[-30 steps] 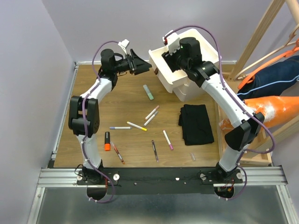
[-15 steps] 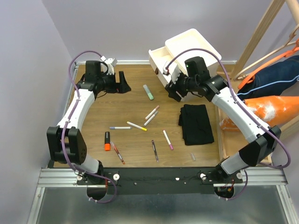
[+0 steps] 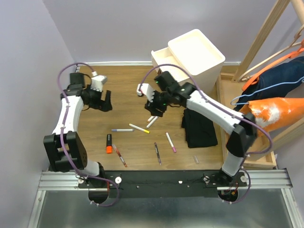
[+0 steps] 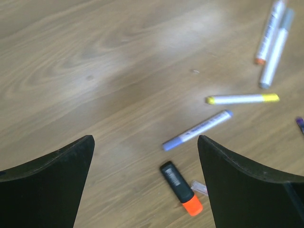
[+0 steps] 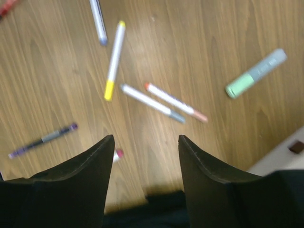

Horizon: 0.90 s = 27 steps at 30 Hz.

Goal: Sort the stationery into containers
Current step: Pick up the pen from the center of the board.

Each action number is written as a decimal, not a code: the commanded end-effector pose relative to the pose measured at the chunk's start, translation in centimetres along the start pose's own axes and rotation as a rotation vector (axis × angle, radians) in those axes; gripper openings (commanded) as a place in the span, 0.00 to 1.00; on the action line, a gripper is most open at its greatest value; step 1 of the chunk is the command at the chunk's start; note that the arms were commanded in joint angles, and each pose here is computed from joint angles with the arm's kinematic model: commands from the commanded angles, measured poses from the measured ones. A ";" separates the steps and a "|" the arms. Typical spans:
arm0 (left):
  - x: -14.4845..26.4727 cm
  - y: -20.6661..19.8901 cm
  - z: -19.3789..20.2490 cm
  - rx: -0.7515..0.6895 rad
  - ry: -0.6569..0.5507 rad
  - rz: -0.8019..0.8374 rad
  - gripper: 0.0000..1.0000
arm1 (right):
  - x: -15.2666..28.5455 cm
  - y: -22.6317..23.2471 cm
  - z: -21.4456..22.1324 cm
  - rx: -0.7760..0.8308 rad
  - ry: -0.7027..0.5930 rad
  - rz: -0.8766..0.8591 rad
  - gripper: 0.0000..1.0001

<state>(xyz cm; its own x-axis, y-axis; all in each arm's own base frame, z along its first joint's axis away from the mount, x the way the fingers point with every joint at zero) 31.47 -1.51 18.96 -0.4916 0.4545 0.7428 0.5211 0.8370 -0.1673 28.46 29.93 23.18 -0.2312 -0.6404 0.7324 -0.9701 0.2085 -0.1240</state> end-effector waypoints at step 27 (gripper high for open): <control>9.3 3.4 -0.2 0.559 -0.314 -0.372 0.99 | -19.7 4.3 2.2 -0.134 0.225 -0.072 0.58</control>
<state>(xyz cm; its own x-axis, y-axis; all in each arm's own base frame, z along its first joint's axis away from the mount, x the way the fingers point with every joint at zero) 28.70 5.38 25.60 -0.7863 0.1149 0.6071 -0.0894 0.9510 -0.2958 29.54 41.47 8.28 -0.1074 -0.5336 0.8389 -0.9546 0.2910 0.0629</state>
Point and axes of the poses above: each gripper's point midway between its finger pads, its own x axis back along the fingers, its own y axis along the line the jaws close on, z = x × y, the point moved 5 cm from there along x, back along the fingers, and after that the axes turned 2 degrees about -x, right-handed, at the moved point
